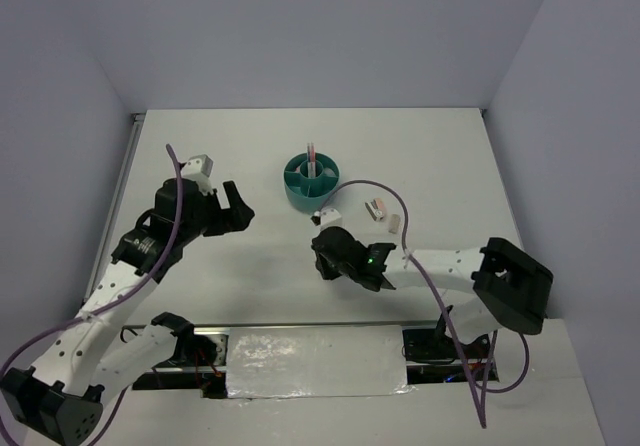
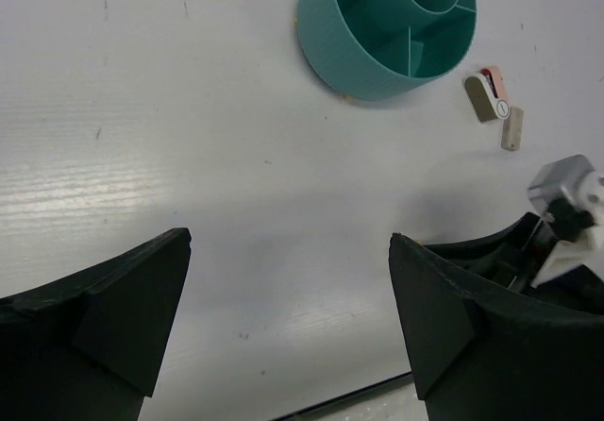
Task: Sort the stationery into containers
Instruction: Pick up the stationery from the center of the board, then place the stationery in the storage box.
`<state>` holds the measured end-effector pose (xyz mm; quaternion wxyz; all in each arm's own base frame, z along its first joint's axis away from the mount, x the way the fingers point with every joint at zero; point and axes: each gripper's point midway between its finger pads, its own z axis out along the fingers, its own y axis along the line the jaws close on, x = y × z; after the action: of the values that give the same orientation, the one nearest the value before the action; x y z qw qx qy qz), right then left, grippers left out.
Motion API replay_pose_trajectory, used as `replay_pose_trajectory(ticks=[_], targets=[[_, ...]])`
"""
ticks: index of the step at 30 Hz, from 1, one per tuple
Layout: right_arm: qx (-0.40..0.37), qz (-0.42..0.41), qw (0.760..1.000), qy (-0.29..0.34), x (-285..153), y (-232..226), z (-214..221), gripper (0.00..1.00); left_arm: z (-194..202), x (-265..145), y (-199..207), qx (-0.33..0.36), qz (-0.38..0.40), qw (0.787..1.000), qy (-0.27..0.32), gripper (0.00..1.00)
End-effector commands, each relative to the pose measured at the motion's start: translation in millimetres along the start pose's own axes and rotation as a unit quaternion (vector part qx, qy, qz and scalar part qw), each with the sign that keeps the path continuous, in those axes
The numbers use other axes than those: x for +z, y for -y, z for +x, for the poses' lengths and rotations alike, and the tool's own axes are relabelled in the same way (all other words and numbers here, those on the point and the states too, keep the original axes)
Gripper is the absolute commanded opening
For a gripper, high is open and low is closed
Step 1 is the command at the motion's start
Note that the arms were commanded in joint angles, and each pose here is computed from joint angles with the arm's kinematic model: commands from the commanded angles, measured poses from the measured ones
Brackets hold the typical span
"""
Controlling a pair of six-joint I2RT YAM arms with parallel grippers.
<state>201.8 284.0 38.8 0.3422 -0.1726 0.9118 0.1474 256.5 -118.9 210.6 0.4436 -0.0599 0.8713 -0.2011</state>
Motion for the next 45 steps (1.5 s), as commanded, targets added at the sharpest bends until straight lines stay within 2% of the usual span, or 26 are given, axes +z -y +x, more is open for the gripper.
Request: replay_pose_trajectory(ticks=[1, 4, 11, 13, 14, 16, 19, 24, 27, 38, 41, 45], targets=[[-0.039, -0.115, 0.985, 0.120, -31, -49, -70, 0.00, -15, -11, 13, 0.020, 0.026, 0.999, 0.019, 0.99], [-0.113, -0.154, 0.971, 0.147, -42, -70, -95, 0.00, -25, -23, 20, 0.036, 0.043, 0.998, 0.038, 0.99], [-0.236, -0.078, 0.956, 0.157, -21, -60, -172, 0.01, -31, -43, 25, 0.096, 0.067, 0.992, 0.050, 0.99], [-0.248, -0.049, 0.958, 0.134, 1, -50, -179, 0.01, -25, -44, 28, 0.123, 0.091, 0.986, 0.062, 0.99], [-0.244, -0.034, 0.959, 0.137, 1, -43, -198, 0.01, -22, -43, 27, 0.126, 0.096, 0.985, 0.066, 0.99], [-0.240, -0.017, 0.964, 0.117, 19, -30, -203, 0.03, -7, -39, 24, 0.123, 0.103, 0.986, 0.049, 0.99], [-0.254, 0.004, 0.961, 0.111, 31, -17, -223, 0.05, -5, -39, 30, 0.125, 0.120, 0.984, 0.045, 0.99], [-0.269, 0.033, 0.958, 0.097, 39, 0, -232, 0.07, -1, -35, 32, 0.128, 0.126, 0.983, 0.030, 0.99], [-0.277, 0.035, 0.956, 0.091, 44, 3, -233, 0.14, -1, -35, 33, 0.129, 0.130, 0.983, 0.029, 0.99], [-0.291, 0.027, 0.953, 0.078, 54, 2, -226, 0.23, -2, -41, 38, 0.133, 0.144, 0.980, 0.038, 0.99], [-0.293, 0.029, 0.953, 0.078, 55, 1, -226, 0.27, 0, -41, 39, 0.135, 0.150, 0.979, 0.036, 0.99], [-0.290, 0.024, 0.954, 0.079, 55, -1, -226, 0.39, 0, -42, 40, 0.136, 0.153, 0.978, 0.037, 0.99]])
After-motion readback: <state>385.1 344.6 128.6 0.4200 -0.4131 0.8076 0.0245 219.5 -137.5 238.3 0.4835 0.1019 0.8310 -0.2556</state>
